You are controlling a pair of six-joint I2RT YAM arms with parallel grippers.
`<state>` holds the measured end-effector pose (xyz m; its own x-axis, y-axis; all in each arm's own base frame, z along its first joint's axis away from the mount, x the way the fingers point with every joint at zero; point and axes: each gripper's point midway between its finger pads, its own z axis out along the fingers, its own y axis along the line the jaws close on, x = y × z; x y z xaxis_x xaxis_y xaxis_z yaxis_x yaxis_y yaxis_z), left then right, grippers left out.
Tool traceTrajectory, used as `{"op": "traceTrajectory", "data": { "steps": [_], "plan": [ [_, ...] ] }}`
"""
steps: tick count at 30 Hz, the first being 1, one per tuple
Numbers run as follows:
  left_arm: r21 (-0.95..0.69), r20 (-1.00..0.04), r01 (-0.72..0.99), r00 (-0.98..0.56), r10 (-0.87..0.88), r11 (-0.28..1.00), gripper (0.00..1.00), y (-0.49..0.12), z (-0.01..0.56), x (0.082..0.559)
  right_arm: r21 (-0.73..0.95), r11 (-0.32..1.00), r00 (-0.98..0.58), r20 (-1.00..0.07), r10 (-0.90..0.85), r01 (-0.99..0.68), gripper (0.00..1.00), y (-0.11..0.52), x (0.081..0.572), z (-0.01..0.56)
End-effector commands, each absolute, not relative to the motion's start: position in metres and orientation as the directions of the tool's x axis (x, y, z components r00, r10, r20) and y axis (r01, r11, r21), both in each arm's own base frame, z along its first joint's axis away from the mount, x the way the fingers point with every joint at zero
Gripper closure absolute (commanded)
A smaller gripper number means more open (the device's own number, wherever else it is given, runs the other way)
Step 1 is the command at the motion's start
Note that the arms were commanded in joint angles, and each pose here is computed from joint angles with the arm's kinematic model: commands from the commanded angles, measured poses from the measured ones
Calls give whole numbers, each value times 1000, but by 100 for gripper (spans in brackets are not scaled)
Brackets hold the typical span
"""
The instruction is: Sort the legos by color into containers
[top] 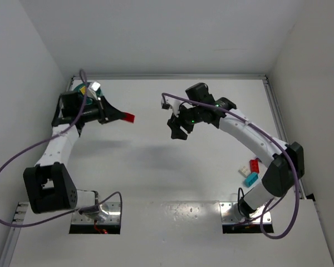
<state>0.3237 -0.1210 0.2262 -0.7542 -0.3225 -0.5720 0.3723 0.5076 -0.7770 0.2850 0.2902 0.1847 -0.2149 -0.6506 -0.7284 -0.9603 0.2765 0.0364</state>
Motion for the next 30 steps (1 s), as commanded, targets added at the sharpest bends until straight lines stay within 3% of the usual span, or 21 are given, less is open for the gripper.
{"op": "traceTrajectory", "data": {
  "steps": [1, 5, 12, 15, 17, 18, 30],
  "plan": [
    [-724, -622, 373, -716, -316, 580, 100, -64, 236, 341, -5, 377, -250, -740, -624, -926, 37, 264, 298, 192],
    [-624, -699, 241, -598, -392, 743, 100, 34, 263, 394, -3, 441, -303, -722, -622, -898, 35, 244, 301, 177],
    [-547, -718, -16, -505, -479, 837, 100, 145, 258, 440, 4, 493, -340, -728, -595, -870, 33, 235, 312, 177],
    [-536, -722, -44, -495, -484, 843, 100, 161, 253, 457, 12, 548, -382, -730, -567, -836, 31, 232, 321, 176],
    [-561, -699, -74, -491, -520, 824, 100, 166, 248, 465, 8, 580, -400, -733, -551, -815, 16, 227, 327, 177],
    [-556, -702, -80, -487, -520, 827, 100, 173, 243, 473, 17, 586, -409, -731, -545, -810, 0, 229, 329, 174],
    [-570, -673, -178, -458, -580, 802, 100, 199, 210, 505, 35, 597, -429, -730, -532, -801, 0, 222, 333, 173]
  ]
}}
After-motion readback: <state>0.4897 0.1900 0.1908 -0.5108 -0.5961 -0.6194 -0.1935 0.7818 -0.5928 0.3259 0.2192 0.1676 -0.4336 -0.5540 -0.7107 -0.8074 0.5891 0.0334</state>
